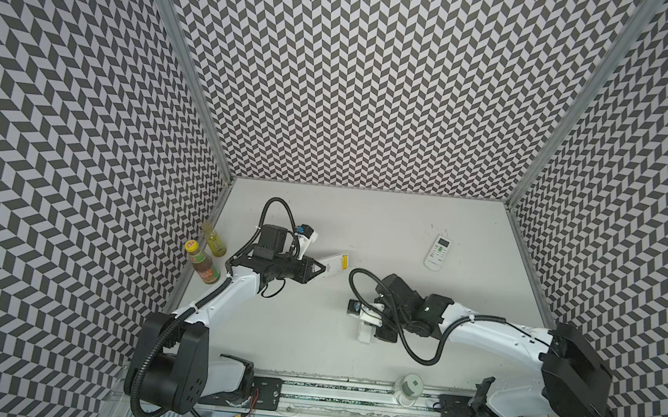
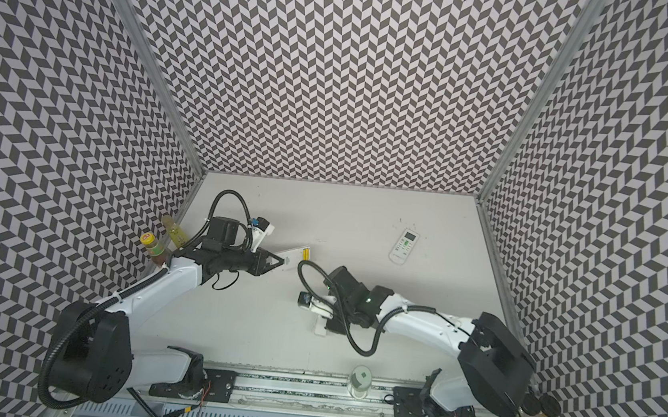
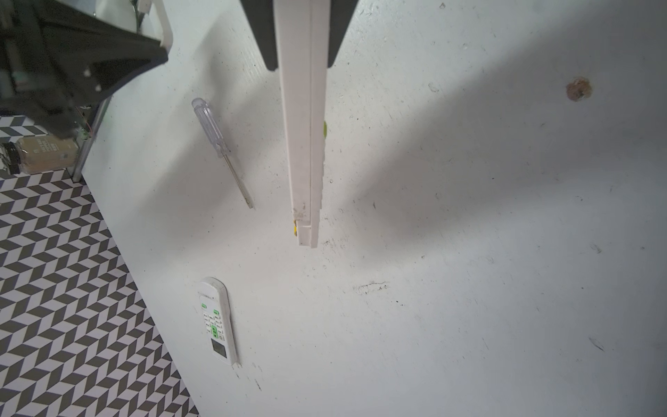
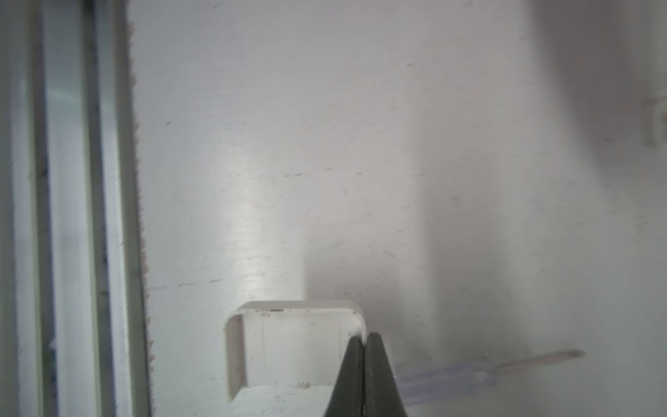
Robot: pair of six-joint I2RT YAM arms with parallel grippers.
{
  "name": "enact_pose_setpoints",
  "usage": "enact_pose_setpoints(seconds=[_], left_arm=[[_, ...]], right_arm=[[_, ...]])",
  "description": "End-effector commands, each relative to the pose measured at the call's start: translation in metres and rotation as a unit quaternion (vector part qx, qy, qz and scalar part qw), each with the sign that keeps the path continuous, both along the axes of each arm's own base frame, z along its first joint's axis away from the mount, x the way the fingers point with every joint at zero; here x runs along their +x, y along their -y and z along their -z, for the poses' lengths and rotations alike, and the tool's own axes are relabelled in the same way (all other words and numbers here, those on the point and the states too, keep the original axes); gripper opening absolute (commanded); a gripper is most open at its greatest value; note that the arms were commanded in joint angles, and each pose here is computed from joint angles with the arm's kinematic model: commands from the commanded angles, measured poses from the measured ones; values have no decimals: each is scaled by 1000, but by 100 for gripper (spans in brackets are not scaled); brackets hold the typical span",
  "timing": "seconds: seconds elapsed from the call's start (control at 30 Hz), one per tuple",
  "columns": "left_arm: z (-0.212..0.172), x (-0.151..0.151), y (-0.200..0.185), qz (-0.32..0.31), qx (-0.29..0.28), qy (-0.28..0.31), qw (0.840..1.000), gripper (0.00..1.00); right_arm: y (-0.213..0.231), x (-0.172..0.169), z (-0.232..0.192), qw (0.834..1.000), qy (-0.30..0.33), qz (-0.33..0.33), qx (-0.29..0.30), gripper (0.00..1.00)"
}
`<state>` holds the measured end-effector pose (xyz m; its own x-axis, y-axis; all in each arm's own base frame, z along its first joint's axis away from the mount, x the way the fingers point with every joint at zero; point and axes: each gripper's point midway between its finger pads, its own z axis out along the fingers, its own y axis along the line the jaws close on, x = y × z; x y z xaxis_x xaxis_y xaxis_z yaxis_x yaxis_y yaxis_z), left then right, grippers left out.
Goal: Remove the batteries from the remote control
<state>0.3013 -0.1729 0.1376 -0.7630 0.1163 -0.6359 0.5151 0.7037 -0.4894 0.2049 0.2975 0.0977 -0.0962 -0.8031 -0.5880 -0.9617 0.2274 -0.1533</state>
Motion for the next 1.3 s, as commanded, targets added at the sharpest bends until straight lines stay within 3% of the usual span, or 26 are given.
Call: enact_pose_setpoints(seconds=[0.0,0.13,0.27,0.43,0.6,1.0,1.27], left_arm=[[-21,-2,14,21,-34,19,999,0],[-14,-7,25,33,-40,-1,999,0],[-2,-12,35,46,-40,-25,998,0],[7,-16,46,51,-68,-75,994,0],[23,-17,49,43,-62,-108,991,0],[36,-33,54,59,-85,-161,982,5],[69,-22,44,42,-15,-179,983,6]], right_arm=[[16,62,-50,981,56,166,78,0],[57,100,-70,949,55,288,119,0],[88,114,-69,915,24,372,154,0],[126,121,-38,881,3,459,118,0],[169,125,-1,823,-89,551,107,0],[217,125,30,776,-87,623,47,0],[236,126,53,750,-110,652,14,2]])
